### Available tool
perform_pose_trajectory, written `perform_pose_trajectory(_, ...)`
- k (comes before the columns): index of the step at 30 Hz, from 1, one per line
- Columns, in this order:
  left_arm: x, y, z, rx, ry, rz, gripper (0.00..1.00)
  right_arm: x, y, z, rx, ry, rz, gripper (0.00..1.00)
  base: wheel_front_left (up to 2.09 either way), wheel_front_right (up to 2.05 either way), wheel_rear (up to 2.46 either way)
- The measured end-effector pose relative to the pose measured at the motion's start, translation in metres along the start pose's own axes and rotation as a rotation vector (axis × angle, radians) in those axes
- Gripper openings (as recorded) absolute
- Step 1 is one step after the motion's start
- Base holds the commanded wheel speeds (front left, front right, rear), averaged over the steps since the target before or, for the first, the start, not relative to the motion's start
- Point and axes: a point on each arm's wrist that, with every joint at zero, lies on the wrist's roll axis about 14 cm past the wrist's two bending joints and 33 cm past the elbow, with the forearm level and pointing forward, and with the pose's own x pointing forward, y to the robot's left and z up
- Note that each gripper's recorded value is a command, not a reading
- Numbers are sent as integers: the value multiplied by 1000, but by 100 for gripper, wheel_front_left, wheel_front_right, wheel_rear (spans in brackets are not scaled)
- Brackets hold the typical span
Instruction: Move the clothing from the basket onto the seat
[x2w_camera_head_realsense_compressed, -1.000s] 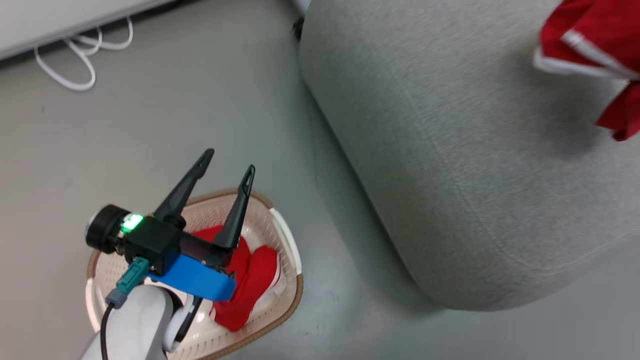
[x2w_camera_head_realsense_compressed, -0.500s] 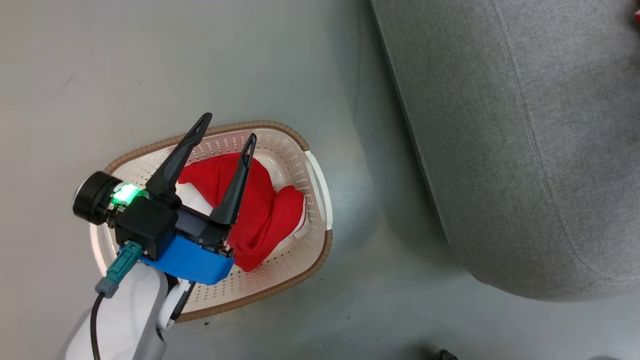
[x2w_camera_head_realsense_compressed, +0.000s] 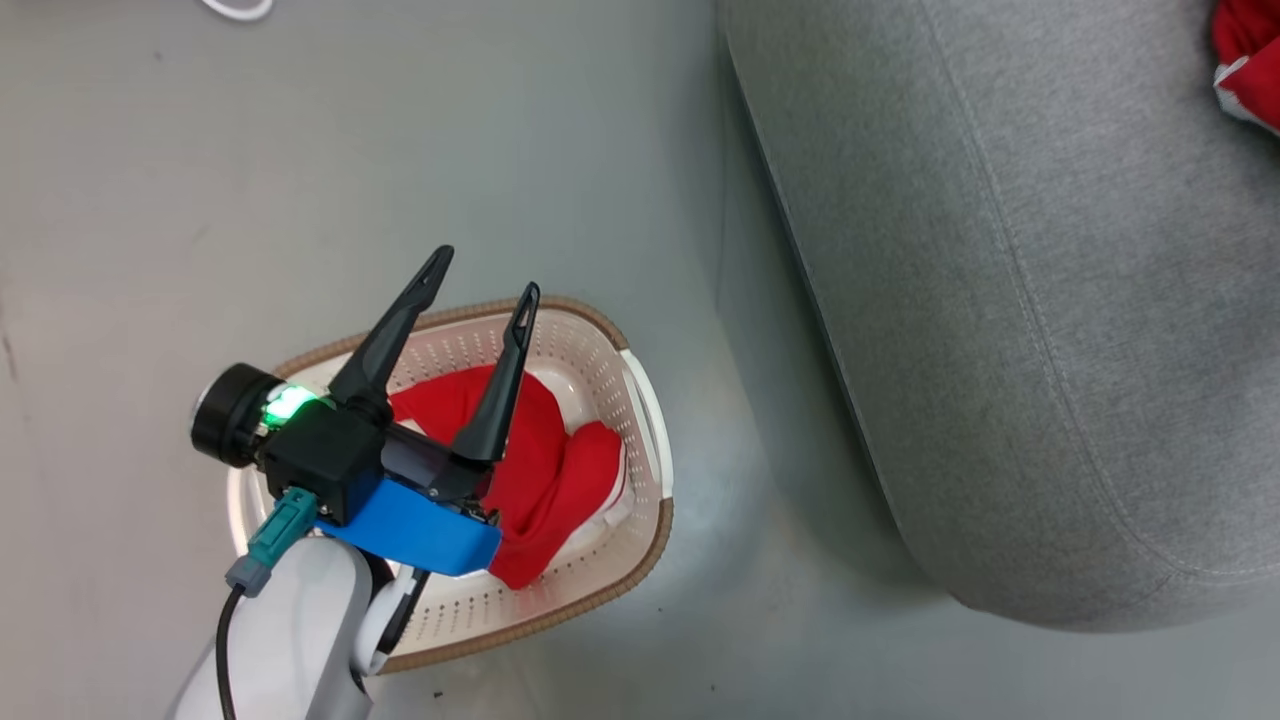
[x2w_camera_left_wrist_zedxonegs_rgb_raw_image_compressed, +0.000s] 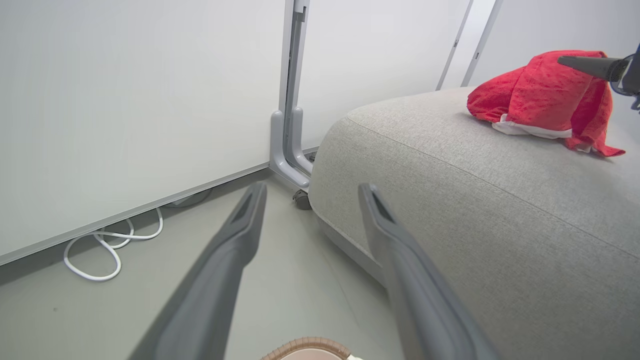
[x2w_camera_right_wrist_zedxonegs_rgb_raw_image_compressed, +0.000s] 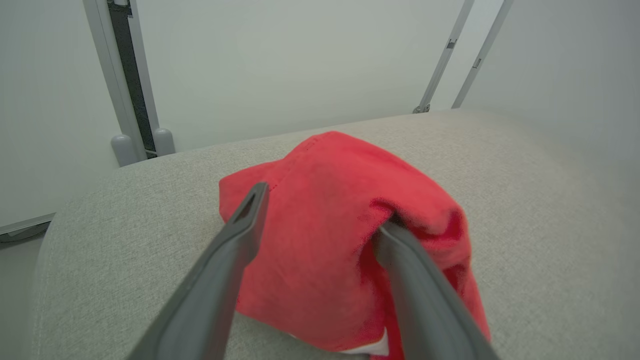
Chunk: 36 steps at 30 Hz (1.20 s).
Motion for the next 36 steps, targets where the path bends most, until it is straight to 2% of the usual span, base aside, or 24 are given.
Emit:
perform_pose_trajectory(7, -16, -15, 28, -16, -40, 48, 100, -32, -5, 6, 11, 2, 25, 100, 0, 0, 0)
perform_pose_trajectory(14, -49, -25, 50, -25, -68, 127, 100, -72, 10, 19, 59, -32, 95, 100, 0, 0, 0)
perform_pose_trajectory(25, -120, -24, 73, -29, -128, 312, 100, -159, 68, 36, 163, -111, 290, 100, 0, 0, 0)
perform_pose_trajectory(36, -174, 3, 84, -2, -176, 491, 100, -211, 126, 46, 138, -166, 481, 100, 0, 0, 0)
